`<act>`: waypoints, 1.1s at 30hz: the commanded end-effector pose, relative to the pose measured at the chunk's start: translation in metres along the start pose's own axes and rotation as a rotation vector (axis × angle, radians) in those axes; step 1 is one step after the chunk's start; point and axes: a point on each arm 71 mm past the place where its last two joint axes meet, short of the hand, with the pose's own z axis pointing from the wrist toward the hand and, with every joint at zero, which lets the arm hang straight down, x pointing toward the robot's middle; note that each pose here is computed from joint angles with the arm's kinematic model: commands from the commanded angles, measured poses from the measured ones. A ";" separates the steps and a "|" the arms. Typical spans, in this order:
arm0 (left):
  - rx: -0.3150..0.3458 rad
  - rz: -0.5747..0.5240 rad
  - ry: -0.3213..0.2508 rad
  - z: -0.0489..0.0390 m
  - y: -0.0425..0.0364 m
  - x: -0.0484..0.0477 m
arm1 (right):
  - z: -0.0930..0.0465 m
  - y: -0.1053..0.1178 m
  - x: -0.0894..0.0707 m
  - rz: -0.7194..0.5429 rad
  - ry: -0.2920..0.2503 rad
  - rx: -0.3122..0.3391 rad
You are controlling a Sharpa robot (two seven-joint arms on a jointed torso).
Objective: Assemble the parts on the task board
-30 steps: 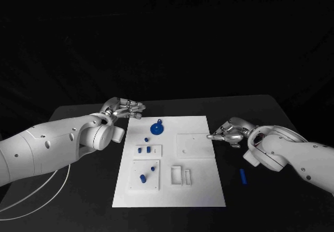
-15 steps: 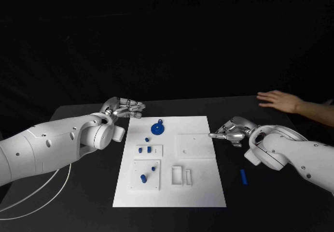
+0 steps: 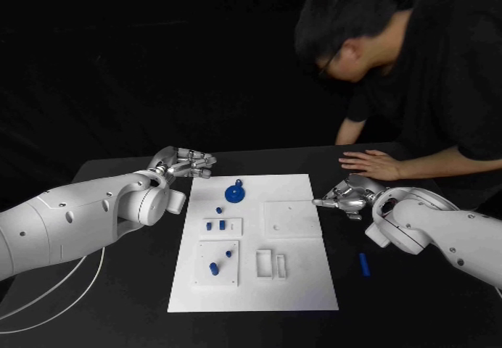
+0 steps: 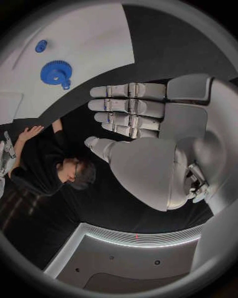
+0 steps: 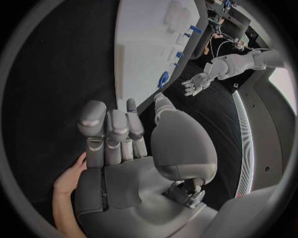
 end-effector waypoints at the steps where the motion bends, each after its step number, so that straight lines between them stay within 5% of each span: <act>1: 0.014 -0.008 0.003 0.0002 -0.0022 0.0022 | 0.000 0.000 0.000 0.004 -0.004 -0.002; 33: 0.011 -0.009 0.008 -0.0004 -0.0019 0.0025 | 0.000 0.001 0.000 0.006 -0.001 -0.002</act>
